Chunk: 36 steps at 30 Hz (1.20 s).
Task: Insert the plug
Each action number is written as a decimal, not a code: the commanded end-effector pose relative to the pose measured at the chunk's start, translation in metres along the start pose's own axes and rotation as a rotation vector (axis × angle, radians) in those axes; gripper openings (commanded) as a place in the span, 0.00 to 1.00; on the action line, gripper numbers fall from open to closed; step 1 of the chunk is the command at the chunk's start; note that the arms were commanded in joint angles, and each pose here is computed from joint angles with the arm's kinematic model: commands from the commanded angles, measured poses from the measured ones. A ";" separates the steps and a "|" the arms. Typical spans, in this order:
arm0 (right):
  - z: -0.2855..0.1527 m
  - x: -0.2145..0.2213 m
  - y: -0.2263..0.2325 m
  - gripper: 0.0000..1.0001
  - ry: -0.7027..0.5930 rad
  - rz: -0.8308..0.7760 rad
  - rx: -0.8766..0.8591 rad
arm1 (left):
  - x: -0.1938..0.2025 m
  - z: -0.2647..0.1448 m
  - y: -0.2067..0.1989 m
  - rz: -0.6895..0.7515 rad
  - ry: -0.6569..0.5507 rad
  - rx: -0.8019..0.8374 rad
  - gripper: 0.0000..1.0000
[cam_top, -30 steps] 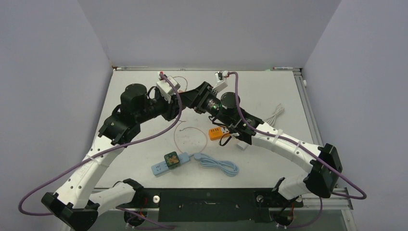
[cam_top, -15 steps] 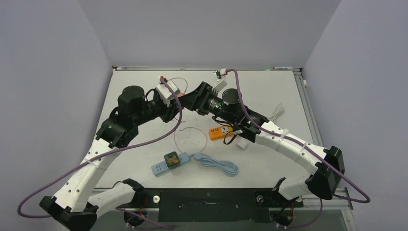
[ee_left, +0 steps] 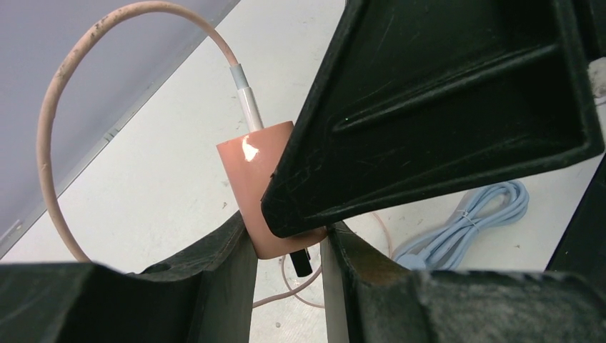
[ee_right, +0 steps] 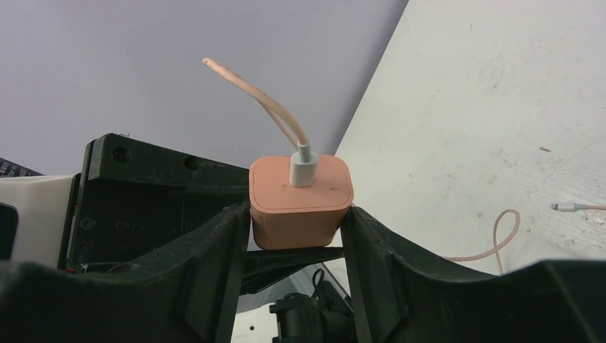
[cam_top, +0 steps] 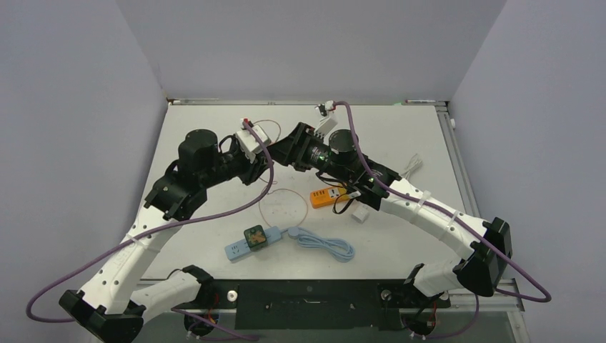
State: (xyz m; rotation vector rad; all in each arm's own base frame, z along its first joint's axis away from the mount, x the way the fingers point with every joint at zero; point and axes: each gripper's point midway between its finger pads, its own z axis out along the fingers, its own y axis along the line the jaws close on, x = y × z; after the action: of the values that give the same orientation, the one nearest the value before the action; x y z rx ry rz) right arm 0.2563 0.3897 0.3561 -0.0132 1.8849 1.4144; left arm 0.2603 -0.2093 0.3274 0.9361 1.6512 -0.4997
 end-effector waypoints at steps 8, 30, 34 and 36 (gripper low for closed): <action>-0.007 -0.028 0.027 0.54 -0.068 -0.038 -0.067 | -0.003 -0.005 -0.011 0.053 -0.022 0.035 0.06; -0.002 -0.014 0.019 0.52 0.021 -0.036 -0.068 | -0.005 -0.003 -0.009 0.054 -0.024 0.021 0.06; 0.003 -0.002 0.013 0.37 0.081 -0.023 -0.071 | -0.007 -0.003 -0.008 0.060 -0.028 0.017 0.06; 0.002 -0.005 0.009 0.26 0.072 -0.032 -0.052 | -0.007 -0.003 -0.009 0.061 -0.028 0.021 0.08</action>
State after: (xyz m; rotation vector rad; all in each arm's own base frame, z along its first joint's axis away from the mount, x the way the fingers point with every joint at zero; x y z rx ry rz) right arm 0.2621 0.3874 0.3480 -0.0654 1.9319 1.4079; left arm 0.2522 -0.2101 0.3145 0.9899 1.6580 -0.4787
